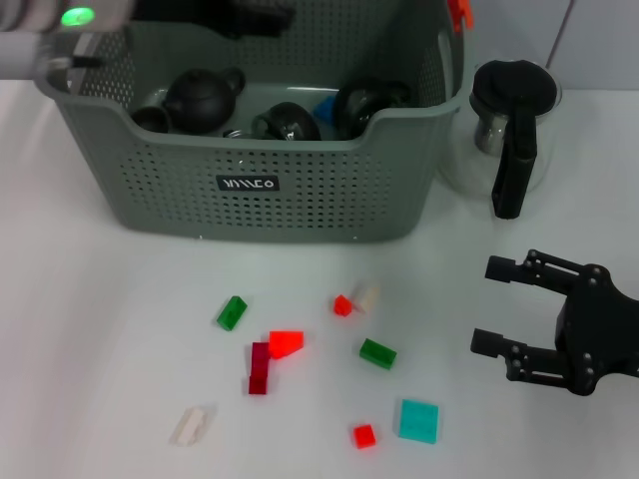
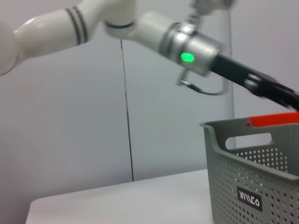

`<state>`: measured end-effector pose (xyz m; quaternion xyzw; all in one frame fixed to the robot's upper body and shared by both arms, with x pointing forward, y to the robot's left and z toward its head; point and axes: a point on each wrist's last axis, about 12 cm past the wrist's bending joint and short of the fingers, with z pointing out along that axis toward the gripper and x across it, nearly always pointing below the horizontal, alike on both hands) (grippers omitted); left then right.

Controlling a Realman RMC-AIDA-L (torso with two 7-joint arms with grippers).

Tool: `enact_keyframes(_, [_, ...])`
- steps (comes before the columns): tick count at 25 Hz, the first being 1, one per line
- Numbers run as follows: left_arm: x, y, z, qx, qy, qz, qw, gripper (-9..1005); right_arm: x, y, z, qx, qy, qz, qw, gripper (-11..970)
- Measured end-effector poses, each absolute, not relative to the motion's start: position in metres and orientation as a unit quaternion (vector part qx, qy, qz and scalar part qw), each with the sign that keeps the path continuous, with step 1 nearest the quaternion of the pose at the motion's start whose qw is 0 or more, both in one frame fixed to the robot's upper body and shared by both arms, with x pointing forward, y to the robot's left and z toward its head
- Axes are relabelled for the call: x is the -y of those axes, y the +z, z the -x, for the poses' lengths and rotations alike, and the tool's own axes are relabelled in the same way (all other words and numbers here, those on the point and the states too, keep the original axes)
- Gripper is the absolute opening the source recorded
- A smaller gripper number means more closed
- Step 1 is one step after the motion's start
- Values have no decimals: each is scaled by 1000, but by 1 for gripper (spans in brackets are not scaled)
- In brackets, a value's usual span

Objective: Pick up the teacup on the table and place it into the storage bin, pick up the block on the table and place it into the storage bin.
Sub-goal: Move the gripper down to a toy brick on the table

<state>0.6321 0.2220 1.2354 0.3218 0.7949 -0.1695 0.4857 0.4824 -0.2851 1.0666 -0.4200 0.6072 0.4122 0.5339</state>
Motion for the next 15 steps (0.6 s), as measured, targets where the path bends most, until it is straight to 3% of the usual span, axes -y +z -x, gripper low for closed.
enact_keyframes(4, [-268,1226,-590,-747,-226,-322,535,741,286,1067,-482,-606,412,421,535,825])
enact_keyframes(6, [-288,1210,-570,-728,-244,-335,547,737,286,1067,-482,-605,412,421,535,825])
enact_keyframes(9, [-318,1164,-523,-672,-272,-414,551,737,286,1067,-482,-605,412,421,536,824])
enact_keyframes(15, [-334,1115,-476,-629,-290,-463,553,736,287,1068,-483,-607,410,421,535,824])
